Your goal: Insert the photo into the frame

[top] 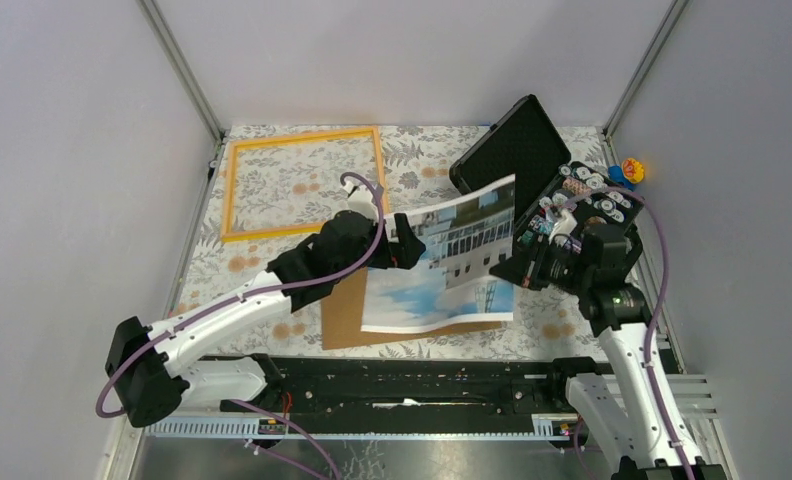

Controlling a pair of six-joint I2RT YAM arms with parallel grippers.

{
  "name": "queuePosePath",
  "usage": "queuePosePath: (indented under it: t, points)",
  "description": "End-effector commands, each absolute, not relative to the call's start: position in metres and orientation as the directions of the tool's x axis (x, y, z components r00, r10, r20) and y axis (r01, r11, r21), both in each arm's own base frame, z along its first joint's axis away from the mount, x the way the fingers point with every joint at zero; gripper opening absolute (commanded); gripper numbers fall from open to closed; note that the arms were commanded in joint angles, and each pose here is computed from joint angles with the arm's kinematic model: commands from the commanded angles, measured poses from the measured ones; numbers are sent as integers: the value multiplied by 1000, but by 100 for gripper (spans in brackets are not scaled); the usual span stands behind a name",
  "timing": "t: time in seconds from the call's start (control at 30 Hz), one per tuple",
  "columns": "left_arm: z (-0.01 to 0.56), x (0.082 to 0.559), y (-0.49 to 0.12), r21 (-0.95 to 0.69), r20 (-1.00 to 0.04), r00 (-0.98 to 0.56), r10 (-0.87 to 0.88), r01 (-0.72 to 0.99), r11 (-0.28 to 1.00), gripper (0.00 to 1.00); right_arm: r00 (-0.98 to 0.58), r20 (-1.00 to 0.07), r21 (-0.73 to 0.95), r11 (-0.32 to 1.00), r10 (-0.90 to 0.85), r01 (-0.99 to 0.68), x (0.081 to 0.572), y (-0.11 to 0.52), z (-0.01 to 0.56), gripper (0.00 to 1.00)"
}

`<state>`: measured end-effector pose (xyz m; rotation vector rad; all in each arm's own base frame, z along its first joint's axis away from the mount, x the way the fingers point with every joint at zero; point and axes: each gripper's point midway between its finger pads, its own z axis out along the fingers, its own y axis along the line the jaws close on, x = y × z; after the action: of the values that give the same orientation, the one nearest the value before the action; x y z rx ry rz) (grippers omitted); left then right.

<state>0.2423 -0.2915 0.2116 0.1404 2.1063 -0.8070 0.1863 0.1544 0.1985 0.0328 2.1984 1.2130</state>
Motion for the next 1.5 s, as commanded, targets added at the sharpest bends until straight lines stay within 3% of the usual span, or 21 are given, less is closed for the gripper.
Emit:
queuePosePath:
  t: [0.0, 0.27, 0.5, 0.63, 0.8, 0.93, 1.2, 1.47]
  points:
    - [256, 258, -285, -437, -829, -533, -169, 428, 791, 99, -711, -651, 687, 604, 266, -403, 204, 153, 255, 0]
    - [318, 281, -262, -434, -846, -484, -224, 381, 816, 99, -565, -770, 613, 591, 298, -524, 239, 155, 356, 0]
    - [343, 301, -235, -488, -800, -538, -265, 327, 810, 99, -652, -676, 712, 533, 344, -457, 279, 175, 382, 0]
    - [364, 293, -229, -480, -838, -493, -234, 462, 746, 99, -705, -626, 738, 546, 334, -397, 300, 205, 384, 0]
    - [384, 262, -233, -324, -931, -353, -93, 682, 655, 99, -779, -526, 801, 506, 340, -320, 326, 248, 388, 0]
    - [370, 247, -227, -206, -963, -268, 1, 741, 639, 99, -795, -483, 839, 456, 368, -298, 340, 273, 397, 1]
    - [337, 252, -223, 56, -966, -163, 200, 625, 779, 99, -818, -372, 897, 396, 438, -196, 368, 293, 399, 1]
    - [309, 304, -215, 329, -904, -139, 404, 376, 866, 95, -846, -319, 924, 339, 427, -177, 374, 305, 399, 0]
